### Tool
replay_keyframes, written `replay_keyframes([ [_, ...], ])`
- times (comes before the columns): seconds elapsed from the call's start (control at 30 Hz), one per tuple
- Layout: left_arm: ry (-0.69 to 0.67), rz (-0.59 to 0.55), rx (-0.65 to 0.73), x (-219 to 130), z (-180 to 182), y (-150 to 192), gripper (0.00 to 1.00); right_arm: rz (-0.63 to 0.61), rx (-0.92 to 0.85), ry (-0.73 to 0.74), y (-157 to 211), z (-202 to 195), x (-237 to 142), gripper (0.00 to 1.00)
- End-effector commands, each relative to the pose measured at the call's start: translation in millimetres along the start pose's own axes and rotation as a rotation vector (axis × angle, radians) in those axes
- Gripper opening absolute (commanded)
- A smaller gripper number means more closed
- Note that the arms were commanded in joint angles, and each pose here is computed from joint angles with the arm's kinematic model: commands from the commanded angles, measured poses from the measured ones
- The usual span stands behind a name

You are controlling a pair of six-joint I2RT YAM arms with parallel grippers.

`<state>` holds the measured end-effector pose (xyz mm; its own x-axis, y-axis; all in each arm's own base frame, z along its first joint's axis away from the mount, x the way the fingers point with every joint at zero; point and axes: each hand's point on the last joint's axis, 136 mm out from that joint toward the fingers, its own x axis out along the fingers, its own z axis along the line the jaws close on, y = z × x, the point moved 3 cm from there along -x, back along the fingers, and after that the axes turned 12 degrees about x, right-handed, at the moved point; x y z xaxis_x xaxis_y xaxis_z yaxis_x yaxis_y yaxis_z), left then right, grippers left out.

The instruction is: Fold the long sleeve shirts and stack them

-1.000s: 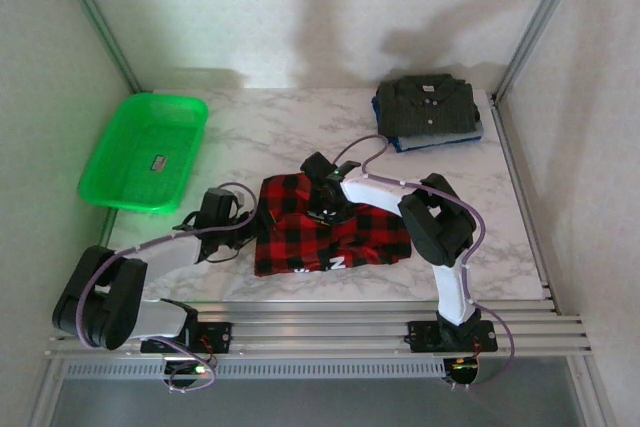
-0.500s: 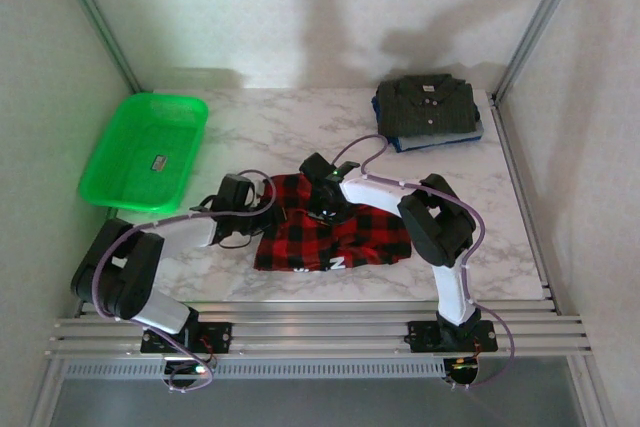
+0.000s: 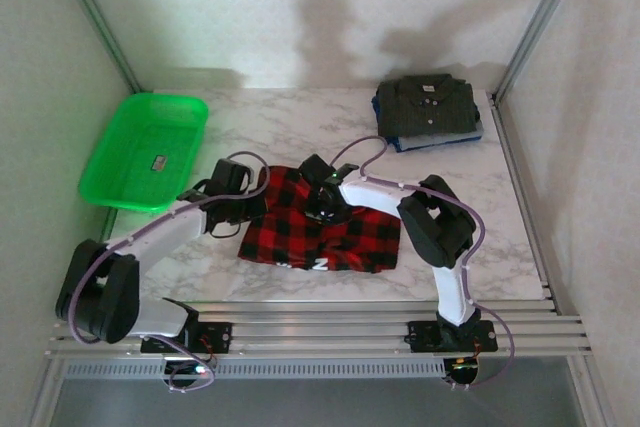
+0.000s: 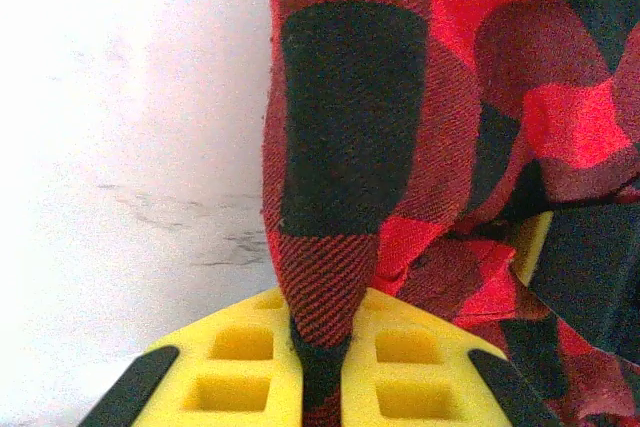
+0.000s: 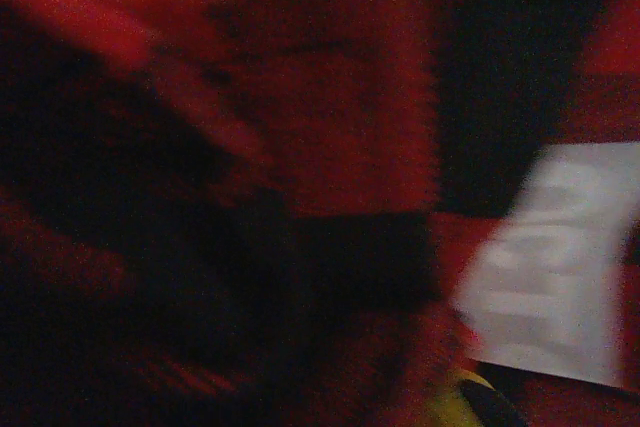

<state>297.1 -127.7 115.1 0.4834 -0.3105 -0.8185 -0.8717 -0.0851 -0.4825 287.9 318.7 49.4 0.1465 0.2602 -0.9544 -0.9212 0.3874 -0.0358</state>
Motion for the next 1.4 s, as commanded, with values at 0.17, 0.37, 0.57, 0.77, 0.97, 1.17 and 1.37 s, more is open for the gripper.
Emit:
replay_keyframes([
  [0.17,-0.151,-0.038,0.082,-37,5,-14,0.01,-0.038,0.026,-0.04,0,6,-7,0.11],
  [0.37,-0.164,0.014,0.169,-32,-14,-9,0.01,-0.042,0.016,-0.106,-3,28,-14,0.11],
  [0.57,-0.25,0.045,0.236,-41,-18,-15,0.01,-0.132,0.059,-0.014,-23,-6,-42,0.12],
  [0.77,-0.309,0.066,0.311,-47,-25,-21,0.0,-0.217,0.105,0.045,-59,-63,-85,0.14],
  [0.97,-0.451,0.099,0.407,-50,-28,-25,0.0,-0.168,0.136,0.169,-65,-131,-86,0.12],
  [1.17,-0.546,0.08,0.479,-58,-40,-41,0.0,-0.077,0.182,0.182,-51,-167,-57,0.08],
  [1.37,-0.562,0.069,0.548,-54,-69,-45,0.0,-0.003,0.21,0.129,-34,-165,-28,0.06],
])
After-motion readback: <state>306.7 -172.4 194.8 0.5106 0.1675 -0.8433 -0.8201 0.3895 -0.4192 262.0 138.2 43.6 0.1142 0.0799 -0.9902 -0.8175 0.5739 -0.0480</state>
